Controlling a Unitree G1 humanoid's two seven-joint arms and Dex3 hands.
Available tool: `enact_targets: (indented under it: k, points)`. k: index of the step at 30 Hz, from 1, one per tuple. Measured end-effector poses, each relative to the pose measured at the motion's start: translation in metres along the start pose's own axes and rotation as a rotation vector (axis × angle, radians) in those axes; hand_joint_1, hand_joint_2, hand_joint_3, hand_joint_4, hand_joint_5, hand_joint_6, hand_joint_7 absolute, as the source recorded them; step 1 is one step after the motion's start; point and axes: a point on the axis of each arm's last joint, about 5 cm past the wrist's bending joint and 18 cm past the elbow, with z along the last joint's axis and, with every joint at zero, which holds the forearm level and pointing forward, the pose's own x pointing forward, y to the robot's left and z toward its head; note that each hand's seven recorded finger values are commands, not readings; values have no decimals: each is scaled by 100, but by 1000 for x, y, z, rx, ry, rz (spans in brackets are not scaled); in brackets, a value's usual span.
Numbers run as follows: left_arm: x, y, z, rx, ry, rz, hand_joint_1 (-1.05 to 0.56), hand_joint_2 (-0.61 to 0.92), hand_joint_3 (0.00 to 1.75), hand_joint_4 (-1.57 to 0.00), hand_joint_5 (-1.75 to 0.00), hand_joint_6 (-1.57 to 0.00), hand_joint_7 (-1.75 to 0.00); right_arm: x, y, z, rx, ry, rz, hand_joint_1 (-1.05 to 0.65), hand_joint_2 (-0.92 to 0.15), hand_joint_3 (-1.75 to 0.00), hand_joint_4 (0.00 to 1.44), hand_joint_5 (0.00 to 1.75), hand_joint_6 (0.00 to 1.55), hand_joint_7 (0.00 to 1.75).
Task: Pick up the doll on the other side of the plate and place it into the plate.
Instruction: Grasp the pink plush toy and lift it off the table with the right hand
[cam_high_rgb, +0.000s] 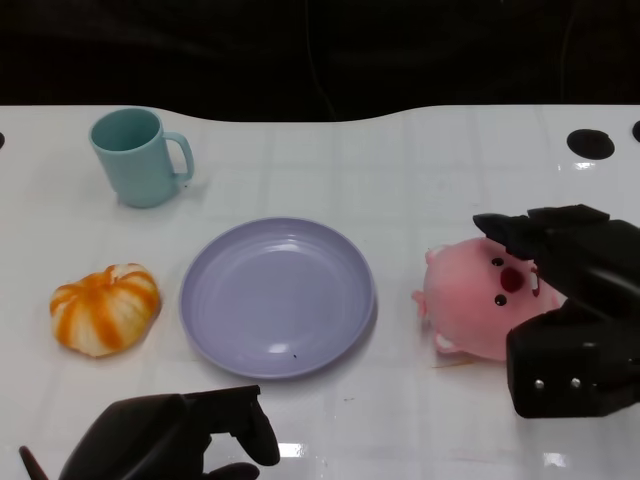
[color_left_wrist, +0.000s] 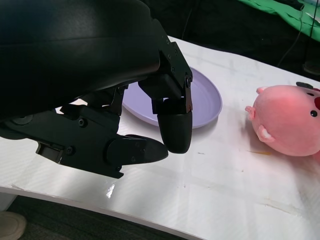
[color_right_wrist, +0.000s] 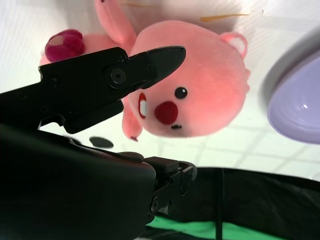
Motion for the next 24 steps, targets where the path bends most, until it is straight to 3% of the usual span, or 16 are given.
enact_targets:
  k: [17, 20, 23, 24]
  points:
    - [-4, -1, 4, -3, -4, 0, -29, 92, 39, -59, -168, -64, -109, 50, 20, 7, 3, 66, 123, -82, -92, -3, 4, 16, 6, 2]
    - [-4, -1, 4, -2, -4, -1, -30, 92, 40, -59, -167, -64, -109, 55, 22, 5, -7, 64, 122, -80, -92, -2, 13, 19, 19, 6]
    - [-4, -1, 4, -1, -5, 0, -30, 92, 40, -59, -167, -64, -109, 58, 24, 5, -17, 63, 105, -64, -91, 0, 36, 19, 49, 7]
    - [-4, -1, 5, -1, -5, 0, -30, 92, 39, -59, -167, -64, -109, 58, 24, 5, -14, 62, 89, -54, -91, 0, 52, 19, 65, 7]
